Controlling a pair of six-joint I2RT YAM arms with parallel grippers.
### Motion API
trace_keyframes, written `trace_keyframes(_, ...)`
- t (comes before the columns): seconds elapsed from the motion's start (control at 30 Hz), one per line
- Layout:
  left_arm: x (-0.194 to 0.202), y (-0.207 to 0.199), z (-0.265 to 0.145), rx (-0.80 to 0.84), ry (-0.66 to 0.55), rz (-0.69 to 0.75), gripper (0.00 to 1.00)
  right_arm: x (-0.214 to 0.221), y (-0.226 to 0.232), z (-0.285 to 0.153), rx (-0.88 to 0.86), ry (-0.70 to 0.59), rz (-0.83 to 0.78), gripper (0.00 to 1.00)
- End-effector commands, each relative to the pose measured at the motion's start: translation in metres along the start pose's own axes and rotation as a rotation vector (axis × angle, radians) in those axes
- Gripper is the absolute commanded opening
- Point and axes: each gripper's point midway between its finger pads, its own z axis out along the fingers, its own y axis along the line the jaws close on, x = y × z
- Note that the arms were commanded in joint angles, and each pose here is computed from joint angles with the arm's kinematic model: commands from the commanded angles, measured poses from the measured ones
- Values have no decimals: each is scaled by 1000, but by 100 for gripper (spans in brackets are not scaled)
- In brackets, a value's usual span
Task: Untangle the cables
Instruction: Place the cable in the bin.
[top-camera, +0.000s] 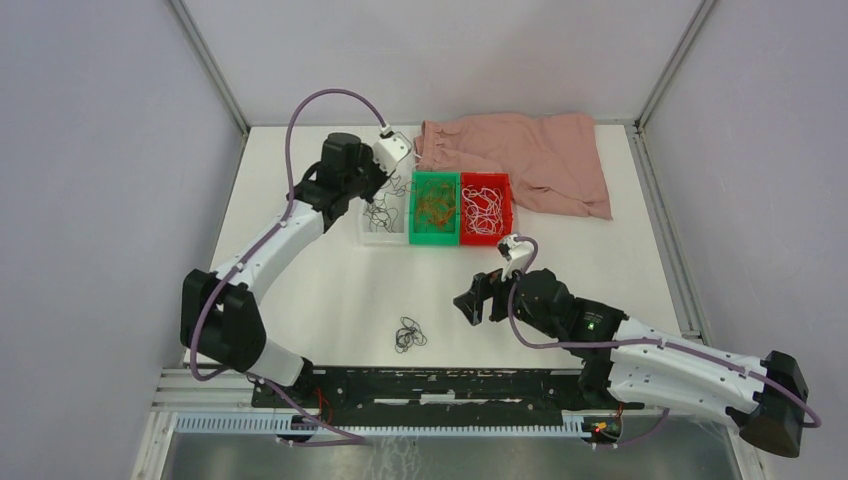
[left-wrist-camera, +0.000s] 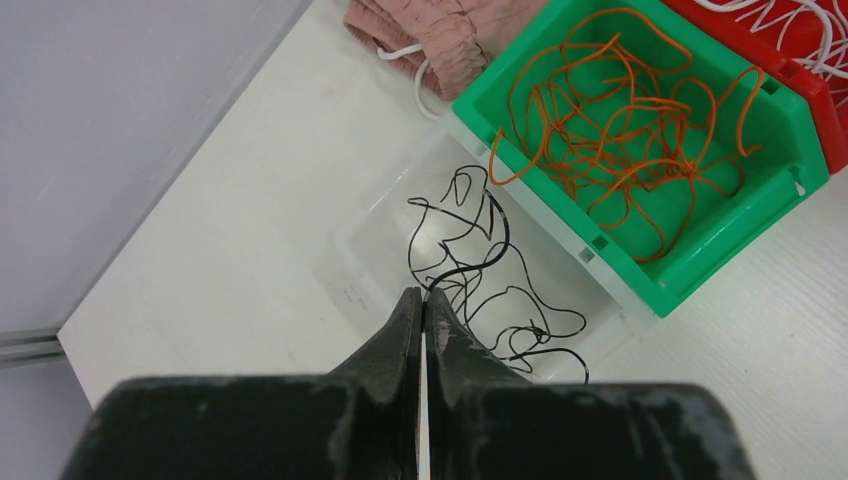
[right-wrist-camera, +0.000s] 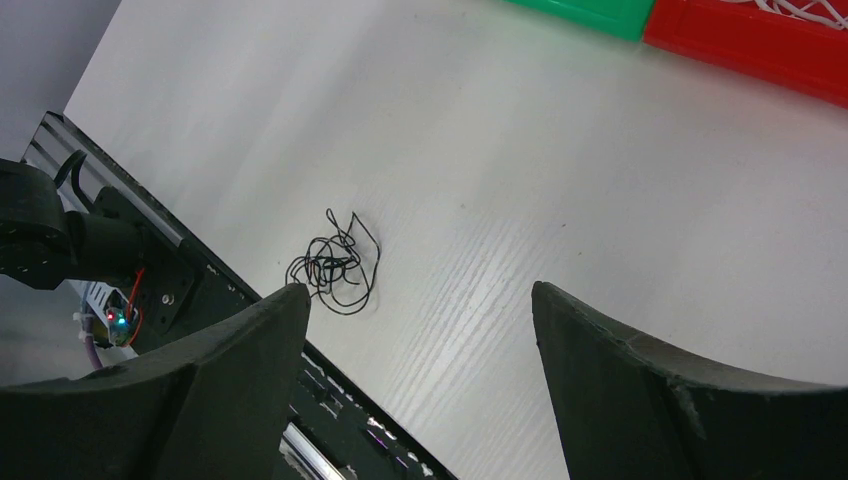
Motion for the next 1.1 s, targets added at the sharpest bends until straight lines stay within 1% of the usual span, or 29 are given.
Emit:
trace_keyframes(0.0,5,-2,7,-9,1,-57,3,-20,9,-1,-18,-42,-1,88)
trace_keyframes(0.2,45,-9,35,-17,94,-41,3,-25,13,-5,-20,-30,4,88)
trace_keyframes(0.37,62,-9,60,-46,124,-53,3,-29,15,-9,-24,-21,14,88)
trace_keyframes(0.53,60,1,78,-93,102,-49,3,-27,14,-12,-22,-14,23,88)
trace_keyframes(0.73,62,7,86,-122,92,-29,3,-24,10,-13,-14,-8,29,88)
trace_keyframes(0.9,60,4,93,-101,80,6,3,-21,11,-10,-16,11,54,88)
trace_keyframes(1.07,58,13,100,-122,74,53,3,-23,12,-5,-19,18,82,88)
